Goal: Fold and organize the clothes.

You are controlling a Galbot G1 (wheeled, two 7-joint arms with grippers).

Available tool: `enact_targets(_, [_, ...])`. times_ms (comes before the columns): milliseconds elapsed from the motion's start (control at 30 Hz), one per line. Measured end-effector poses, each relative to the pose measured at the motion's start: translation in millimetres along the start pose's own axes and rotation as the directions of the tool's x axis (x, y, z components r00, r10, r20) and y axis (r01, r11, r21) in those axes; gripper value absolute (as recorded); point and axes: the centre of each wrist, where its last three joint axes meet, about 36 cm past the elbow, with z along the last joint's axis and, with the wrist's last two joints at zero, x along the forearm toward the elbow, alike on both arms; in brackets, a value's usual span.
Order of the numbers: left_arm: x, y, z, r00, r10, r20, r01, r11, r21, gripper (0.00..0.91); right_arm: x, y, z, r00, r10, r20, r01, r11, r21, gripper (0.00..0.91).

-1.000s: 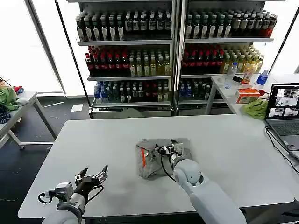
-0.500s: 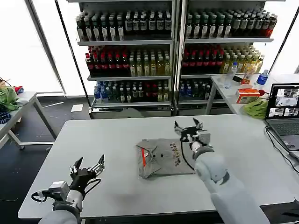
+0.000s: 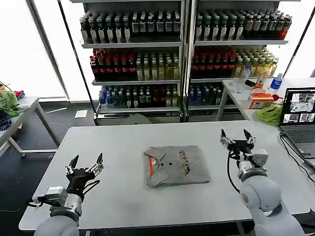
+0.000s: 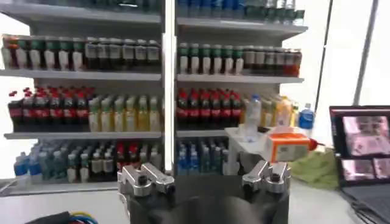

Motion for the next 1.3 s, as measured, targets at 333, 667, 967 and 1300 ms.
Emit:
enact_targets(333, [-8.4,-0.2,-3.8,1.0,0.008,0.016,-0.008,1.0,0.006,0.907,26.4,-21.5,10.1,0.997,0.08,-0.019,-0.08,0.997,-0.005,0.907])
enact_targets(667, [-13.8,1.1,-4.9,1.0,0.01,0.024,-0.01,1.0,0.005,0.907,39.6,-29.4,15.8,0.993,0.113,-0.031,-0.114,0.993,-0.008,0.907])
enact_targets(967, [-10.6,1.9,-5.7,0.999,0.029,0.031,-0.028,1.0,-0.013,0.907,42.2,-30.3,20.5,0.992,0.12,-0.038,-0.121,0.993,-0.007,0.907])
enact_targets(1300, [-5.3,1.2,-4.5,0.998,0.057,0.03,-0.056,0.998,-0.032,0.907,43.1,-30.3,21.9,0.992,0.117,-0.042,-0.117,0.993,-0.003,0.907])
